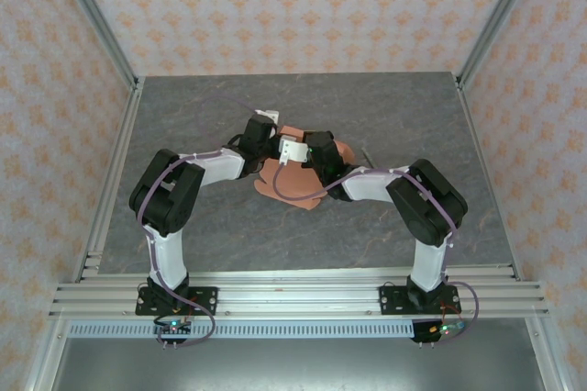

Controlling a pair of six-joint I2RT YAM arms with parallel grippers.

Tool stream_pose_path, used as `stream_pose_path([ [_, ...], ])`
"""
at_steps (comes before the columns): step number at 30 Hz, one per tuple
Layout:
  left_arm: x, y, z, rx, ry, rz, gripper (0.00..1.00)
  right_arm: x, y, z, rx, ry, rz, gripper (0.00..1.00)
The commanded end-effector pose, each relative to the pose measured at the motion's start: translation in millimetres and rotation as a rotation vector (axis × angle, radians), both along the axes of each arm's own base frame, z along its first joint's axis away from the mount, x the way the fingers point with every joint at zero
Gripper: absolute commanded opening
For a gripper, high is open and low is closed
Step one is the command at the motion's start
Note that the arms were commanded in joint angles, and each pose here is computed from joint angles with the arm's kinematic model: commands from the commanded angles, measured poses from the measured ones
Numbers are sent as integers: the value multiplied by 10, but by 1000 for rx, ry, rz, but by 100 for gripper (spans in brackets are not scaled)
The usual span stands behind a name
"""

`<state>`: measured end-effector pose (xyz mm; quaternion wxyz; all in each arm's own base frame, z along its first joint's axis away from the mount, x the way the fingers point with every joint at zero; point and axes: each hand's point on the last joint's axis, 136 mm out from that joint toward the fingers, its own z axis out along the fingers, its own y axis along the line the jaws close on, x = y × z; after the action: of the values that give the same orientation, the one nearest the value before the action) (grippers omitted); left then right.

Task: Fold the paper box

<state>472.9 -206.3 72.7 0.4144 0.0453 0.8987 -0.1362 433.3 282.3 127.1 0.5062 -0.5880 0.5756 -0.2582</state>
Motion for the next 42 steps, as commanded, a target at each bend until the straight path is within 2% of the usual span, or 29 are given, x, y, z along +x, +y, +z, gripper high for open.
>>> stream_pose_path([
  [1,81,205,-55,34,25,46,31,28,-1,147,33,-4,-11,0],
  [17,129,218,30,56,17,46,10,17,-10,171,42,11,-18,1],
  [21,66,274,4,78,23,54,8,13,-29,215,64,15,-34,10],
  [29,-4,372,152,107,-7,69,7,-96,-96,412,187,54,-87,41],
  [33,-52,396,208,104,-12,81,6,-264,-128,599,333,104,-129,59],
  [38,-142,457,224,91,-4,114,6,-518,-305,930,695,315,-261,67],
  [42,-203,510,215,80,-3,145,5,-575,-407,1097,999,491,-442,70],
])
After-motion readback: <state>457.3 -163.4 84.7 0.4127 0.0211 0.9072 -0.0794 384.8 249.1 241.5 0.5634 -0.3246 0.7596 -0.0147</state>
